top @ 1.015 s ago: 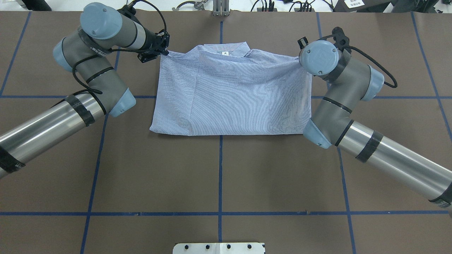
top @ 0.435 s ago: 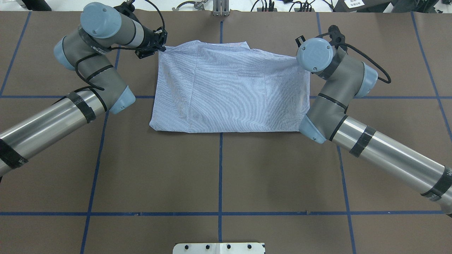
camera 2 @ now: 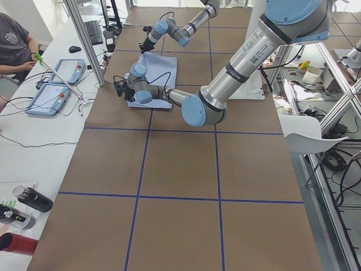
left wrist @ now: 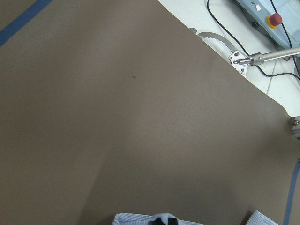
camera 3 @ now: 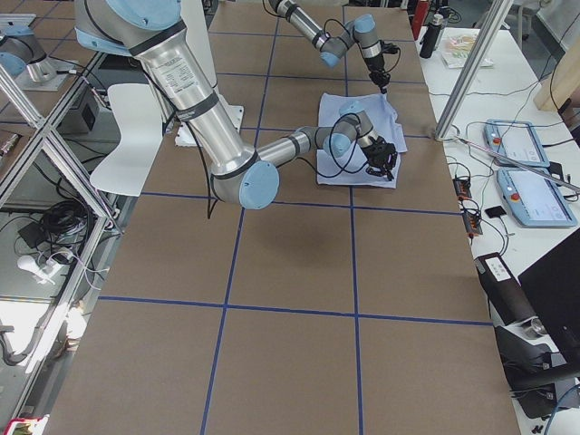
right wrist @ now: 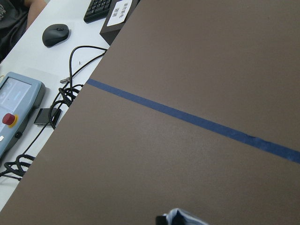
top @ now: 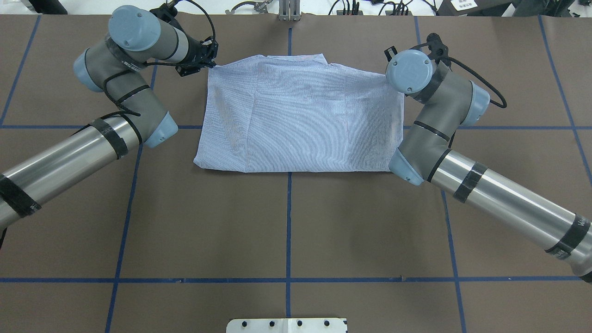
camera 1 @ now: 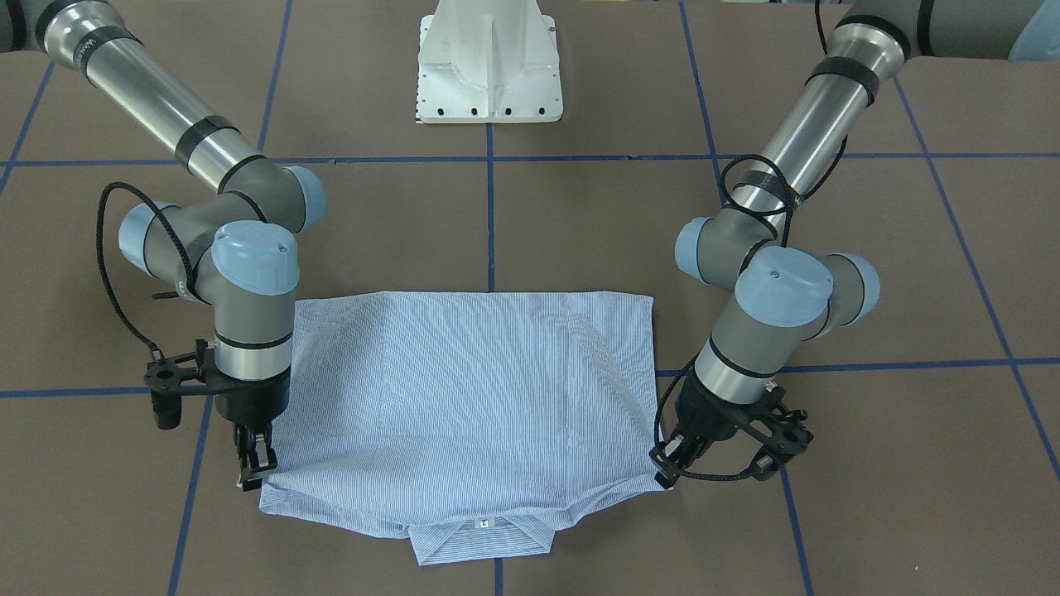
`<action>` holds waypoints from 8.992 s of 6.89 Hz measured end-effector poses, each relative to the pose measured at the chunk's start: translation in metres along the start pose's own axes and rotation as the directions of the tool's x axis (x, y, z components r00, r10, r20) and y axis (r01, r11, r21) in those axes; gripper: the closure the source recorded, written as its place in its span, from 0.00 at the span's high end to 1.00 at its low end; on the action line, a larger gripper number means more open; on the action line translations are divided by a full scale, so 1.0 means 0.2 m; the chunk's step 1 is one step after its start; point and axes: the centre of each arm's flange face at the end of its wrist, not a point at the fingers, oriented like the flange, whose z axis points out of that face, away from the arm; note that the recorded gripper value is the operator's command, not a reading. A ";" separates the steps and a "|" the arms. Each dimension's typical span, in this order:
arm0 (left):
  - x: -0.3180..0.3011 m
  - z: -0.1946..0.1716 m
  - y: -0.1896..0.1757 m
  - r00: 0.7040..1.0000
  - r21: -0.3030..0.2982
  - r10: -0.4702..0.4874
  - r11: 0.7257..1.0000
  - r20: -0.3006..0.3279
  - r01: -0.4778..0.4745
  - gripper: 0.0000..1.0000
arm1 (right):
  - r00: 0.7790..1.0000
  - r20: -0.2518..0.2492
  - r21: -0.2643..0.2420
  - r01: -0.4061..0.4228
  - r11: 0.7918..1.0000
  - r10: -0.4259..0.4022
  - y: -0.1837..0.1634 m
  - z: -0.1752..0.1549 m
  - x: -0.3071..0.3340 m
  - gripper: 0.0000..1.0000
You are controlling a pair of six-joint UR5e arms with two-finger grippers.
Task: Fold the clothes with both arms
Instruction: 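Lay the hem at the collar and open both grippers, then lower the right gripper to the folded edge nearest it and grasp, then drag the folded shirt toward the robot with the right gripper, rotating it, then grasp the shirt's far corner with the right gripper while the left grasps the near corner, then pull the shirt straight with both grippers, then release and lift the left gripper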
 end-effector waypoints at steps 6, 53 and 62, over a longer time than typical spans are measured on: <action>0.01 -0.21 -0.16 0.998 0.037 -0.008 0.999 -0.064 0.011 0.39 | 1.000 0.000 -0.208 -0.016 0.978 0.016 0.05 -0.43 0.46 0.83; -0.41 -0.24 0.79 0.967 -0.098 0.248 0.963 -0.051 -0.252 0.00 | 0.937 -0.155 -0.329 0.250 0.911 -0.313 -0.01 -0.88 0.59 1.00; 0.44 -0.02 -0.14 0.933 0.112 0.359 0.926 0.028 -0.360 0.94 | 0.926 -0.130 -0.366 0.287 0.885 -0.354 0.24 -0.95 0.65 1.00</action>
